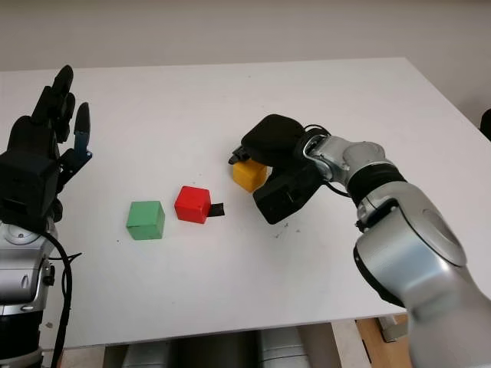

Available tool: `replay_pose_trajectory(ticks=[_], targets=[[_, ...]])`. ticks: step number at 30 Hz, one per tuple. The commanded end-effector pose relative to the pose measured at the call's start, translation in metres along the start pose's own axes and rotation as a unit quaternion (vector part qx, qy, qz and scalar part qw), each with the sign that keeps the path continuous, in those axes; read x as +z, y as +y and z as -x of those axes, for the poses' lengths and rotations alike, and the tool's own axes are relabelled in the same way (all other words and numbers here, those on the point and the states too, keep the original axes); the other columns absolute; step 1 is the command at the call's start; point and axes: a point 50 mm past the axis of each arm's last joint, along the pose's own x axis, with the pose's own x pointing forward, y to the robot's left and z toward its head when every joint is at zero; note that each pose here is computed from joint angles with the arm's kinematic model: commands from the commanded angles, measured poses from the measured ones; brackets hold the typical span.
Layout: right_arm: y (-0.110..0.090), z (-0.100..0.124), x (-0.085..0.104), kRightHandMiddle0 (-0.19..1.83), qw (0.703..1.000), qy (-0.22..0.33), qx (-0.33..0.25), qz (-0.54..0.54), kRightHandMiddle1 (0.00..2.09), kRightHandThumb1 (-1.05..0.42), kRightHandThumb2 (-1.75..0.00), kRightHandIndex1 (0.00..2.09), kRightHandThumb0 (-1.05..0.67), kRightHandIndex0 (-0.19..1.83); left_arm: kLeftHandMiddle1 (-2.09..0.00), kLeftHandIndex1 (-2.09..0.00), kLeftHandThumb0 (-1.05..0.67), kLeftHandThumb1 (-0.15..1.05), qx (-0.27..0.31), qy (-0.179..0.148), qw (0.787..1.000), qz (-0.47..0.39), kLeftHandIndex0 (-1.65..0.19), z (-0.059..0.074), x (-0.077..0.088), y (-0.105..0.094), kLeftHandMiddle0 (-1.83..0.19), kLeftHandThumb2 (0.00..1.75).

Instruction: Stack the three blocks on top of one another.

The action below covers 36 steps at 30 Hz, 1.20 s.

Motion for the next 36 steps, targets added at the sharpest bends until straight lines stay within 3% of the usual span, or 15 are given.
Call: replay_pose_trajectory(ticks=[1, 9, 13, 19, 23, 26, 29, 36], targets=[[-0.002, 0.004, -0.007, 0.81, 1.0, 0.01, -0.004, 0.013, 0.22, -0.85, -0.07, 0.15, -0.39, 0.7, -0.06, -0.07, -0.68, 1.05, 0.001, -0.011, 1.0, 0.003, -0.13, 0.0, 0.004, 0.001, -0.15, 0.65], [-0.002, 0.006, -0.008, 0.96, 0.999, 0.005, -0.026, 0.038, 0.39, -0.86, -0.05, 0.19, -0.35, 0.84, -0.06, -0.08, -0.67, 1.05, -0.009, -0.016, 1.0, -0.001, -0.14, -0.001, 0.005, 0.0, -0.16, 0.64], [-0.003, 0.007, -0.01, 0.81, 0.999, 0.008, -0.031, 0.043, 0.68, -0.87, -0.05, 0.11, -0.35, 0.84, -0.06, -0.09, -0.68, 1.05, -0.012, -0.019, 1.0, 0.001, -0.16, -0.002, 0.006, 0.001, -0.17, 0.61], [-0.005, 0.006, -0.012, 0.71, 0.999, 0.021, -0.031, 0.028, 0.8, -0.88, -0.06, 0.06, -0.36, 0.78, -0.06, -0.1, -0.66, 1.05, -0.016, -0.02, 1.0, 0.006, -0.17, -0.003, 0.006, 0.001, -0.18, 0.57], [-0.007, 0.005, -0.014, 0.66, 0.993, 0.054, -0.034, -0.099, 0.89, -0.88, -0.05, 0.01, -0.35, 0.66, -0.06, -0.1, -0.65, 1.05, -0.018, -0.022, 1.0, 0.004, -0.18, -0.002, 0.006, 0.001, -0.18, 0.57], [-0.014, 0.003, -0.019, 0.56, 0.975, 0.073, -0.039, -0.206, 1.1, -0.89, -0.05, 0.03, -0.34, 0.54, -0.05, -0.09, -0.65, 1.05, -0.016, -0.018, 1.0, 0.002, -0.16, -0.003, 0.006, 0.002, -0.16, 0.58], [-0.021, 0.003, -0.022, 0.51, 0.96, 0.079, -0.048, -0.263, 1.26, -0.89, -0.05, 0.03, -0.35, 0.5, -0.04, -0.08, -0.67, 1.05, -0.014, -0.017, 1.0, 0.002, -0.14, -0.002, 0.006, 0.002, -0.15, 0.58], [-0.034, 0.007, -0.028, 0.44, 0.926, 0.058, -0.077, -0.364, 1.41, -0.9, -0.06, 0.03, -0.36, 0.46, -0.01, 0.0, -0.67, 1.05, -0.013, 0.0, 1.0, 0.002, 0.02, -0.001, 0.005, 0.0, 0.0, 0.61]])
